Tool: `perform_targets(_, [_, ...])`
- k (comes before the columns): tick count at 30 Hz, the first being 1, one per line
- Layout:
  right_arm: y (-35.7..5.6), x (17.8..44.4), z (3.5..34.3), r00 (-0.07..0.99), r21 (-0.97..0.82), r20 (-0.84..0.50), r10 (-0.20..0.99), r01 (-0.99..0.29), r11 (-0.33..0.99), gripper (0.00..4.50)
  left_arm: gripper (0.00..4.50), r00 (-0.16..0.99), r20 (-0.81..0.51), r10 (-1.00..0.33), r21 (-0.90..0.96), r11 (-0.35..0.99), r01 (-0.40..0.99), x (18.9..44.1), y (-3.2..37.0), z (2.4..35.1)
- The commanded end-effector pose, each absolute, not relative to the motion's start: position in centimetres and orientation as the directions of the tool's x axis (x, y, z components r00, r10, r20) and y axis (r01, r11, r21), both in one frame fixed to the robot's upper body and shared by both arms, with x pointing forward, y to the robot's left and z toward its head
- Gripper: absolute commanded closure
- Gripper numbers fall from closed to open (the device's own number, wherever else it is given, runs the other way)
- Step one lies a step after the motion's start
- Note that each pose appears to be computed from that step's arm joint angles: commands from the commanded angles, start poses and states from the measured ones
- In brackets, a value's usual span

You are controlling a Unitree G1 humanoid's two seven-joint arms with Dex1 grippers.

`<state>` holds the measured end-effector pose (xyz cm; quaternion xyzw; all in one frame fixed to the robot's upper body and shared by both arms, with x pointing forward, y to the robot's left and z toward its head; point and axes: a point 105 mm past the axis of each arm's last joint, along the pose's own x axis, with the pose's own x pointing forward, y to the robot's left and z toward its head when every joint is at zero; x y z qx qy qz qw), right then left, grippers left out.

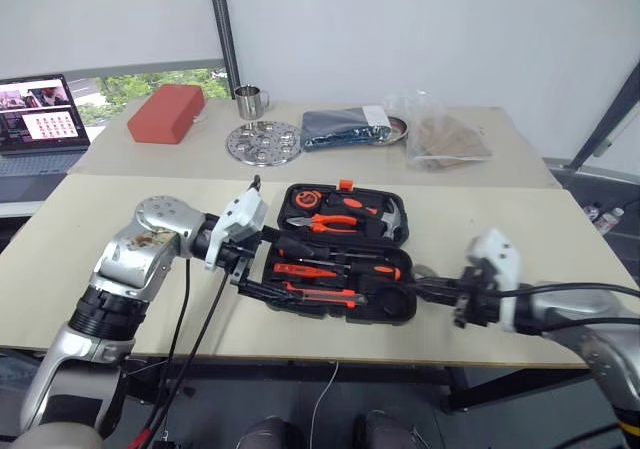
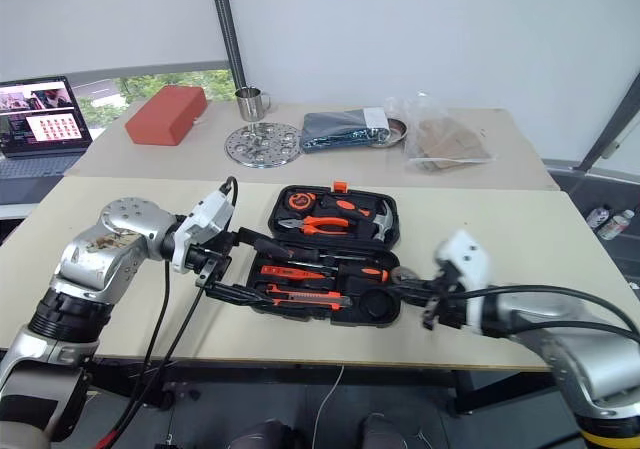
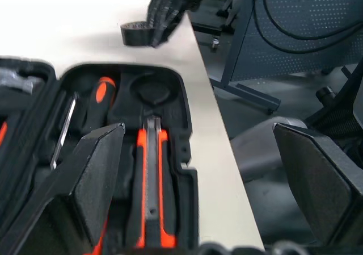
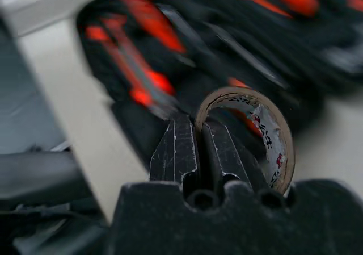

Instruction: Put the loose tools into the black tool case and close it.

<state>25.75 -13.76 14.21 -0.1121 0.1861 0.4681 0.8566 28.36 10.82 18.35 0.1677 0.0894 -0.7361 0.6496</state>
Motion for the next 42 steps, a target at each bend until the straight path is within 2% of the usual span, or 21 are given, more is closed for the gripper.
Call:
perform_targets(1, [-13.1, 25.9, 13.3, 0.482, -0.048, -0.479, 0.734, -0.849, 0.526, 4.46, 0.0, -0.08, -0.376, -0.923, 0.142, -0.143, 0.98, 28.4, 11.0, 19.0])
perform_targets(3, [-12.8, 25.8, 12.5, 0.458, -0.042, -0.507, 0.73, -0.859, 0.51, 4.46, 0.0, -0.074, -0.379, -0.922, 0.145, -0.138, 0.98, 28.4, 11.1, 19.0])
perform_targets(6, [-12.8, 25.9, 12.0, 0.45, -0.044, -0.533, 0.716, -0.86, 0.508, 3.57, 0.0, -0.07, -0.381, -0.922, 0.147, -0.135, 0.98, 28.5, 11.1, 19.1])
perform_targets(10, [-12.9, 26.1, 13.2, 0.468, -0.085, -0.52, 0.715, -0.861, 0.502, 2.34, 0.0, -0.061, -0.383, -0.922, 0.15, -0.127, 0.981, 28.7, 11.2, 19.2])
perform_targets(18, [-14.7, 25.7, 16.1, 0.496, -0.081, -0.472, 0.729, -0.848, 0.524, 2.34, 0.0, 0.022, -0.379, -0.925, 0.151, -0.039, 0.988, 29.4, 12.3, 19.0])
perform_targets(22, [-16.0, 26.7, 17.3, 0.554, -0.05, -0.406, 0.727, -0.807, 0.588, 2.34, 0.0, 0.119, -0.39, -0.913, 0.147, 0.066, 0.987, 30.5, 13.8, 18.4])
perform_targets(23, [-17.1, 27.6, 17.4, 0.598, -0.056, -0.394, 0.698, -0.774, 0.631, 2.72, 0.43, 0.176, -0.388, -0.905, 0.153, 0.125, 0.98, 31.3, 14.6, 18.1])
perform_targets(25, [-19.3, 29.2, 17.1, 0.674, -0.07, -0.391, 0.627, -0.701, 0.71, 3.05, 0.75, 0.304, -0.378, -0.875, 0.181, 0.252, 0.951, 33.1, 16.4, 17.4])
perform_targets(26, [-20.3, 29.9, 16.7, 0.701, -0.08, -0.396, 0.594, -0.67, 0.738, 3.34, 1.08, 0.363, -0.379, -0.851, 0.193, 0.311, 0.931, 34.0, 17.3, 17.0])
perform_targets(29, [-21.7, 31.2, 15.2, 0.73, -0.129, -0.426, 0.534, -0.633, 0.763, 4.4, 2.2, 0.436, -0.421, -0.795, 0.21, 0.382, 0.9, 35.4, 18.7, 15.3])
perform_targets(30, [-22.0, 31.5, 14.7, 0.732, -0.147, -0.438, 0.522, -0.631, 0.762, 4.49, 2.46, 0.438, -0.433, -0.788, 0.214, 0.382, 0.899, 35.6, 18.9, 14.9])
perform_targets(34, [-21.7, 32.8, 13.2, 0.721, -0.191, -0.464, 0.515, -0.649, 0.736, 4.5, 4.06, 0.422, -0.442, -0.792, 0.2, 0.372, 0.907, 36.2, 18.0, 13.7])
perform_targets(35, [-21.2, 33.3, 13.0, 0.715, -0.21, -0.467, 0.519, -0.66, 0.721, 4.5, 4.45, 0.387, -0.438, -0.811, 0.184, 0.341, 0.922, 36.0, 17.3, 13.4])
perform_targets(38, [-19.2, 34.0, 13.0, 0.68, -0.239, -0.47, 0.563, -0.712, 0.66, 4.5, 4.49, 0.369, -0.425, -0.827, 0.17, 0.327, 0.93, 36.4, 15.4, 13.1])
perform_targets(42, [-17.1, 33.5, 13.4, 0.62, -0.241, -0.454, 0.64, -0.777, 0.581, 4.5, 4.49, 0.276, -0.433, -0.858, 0.116, 0.251, 0.961, 35.2, 14.3, 13.1])
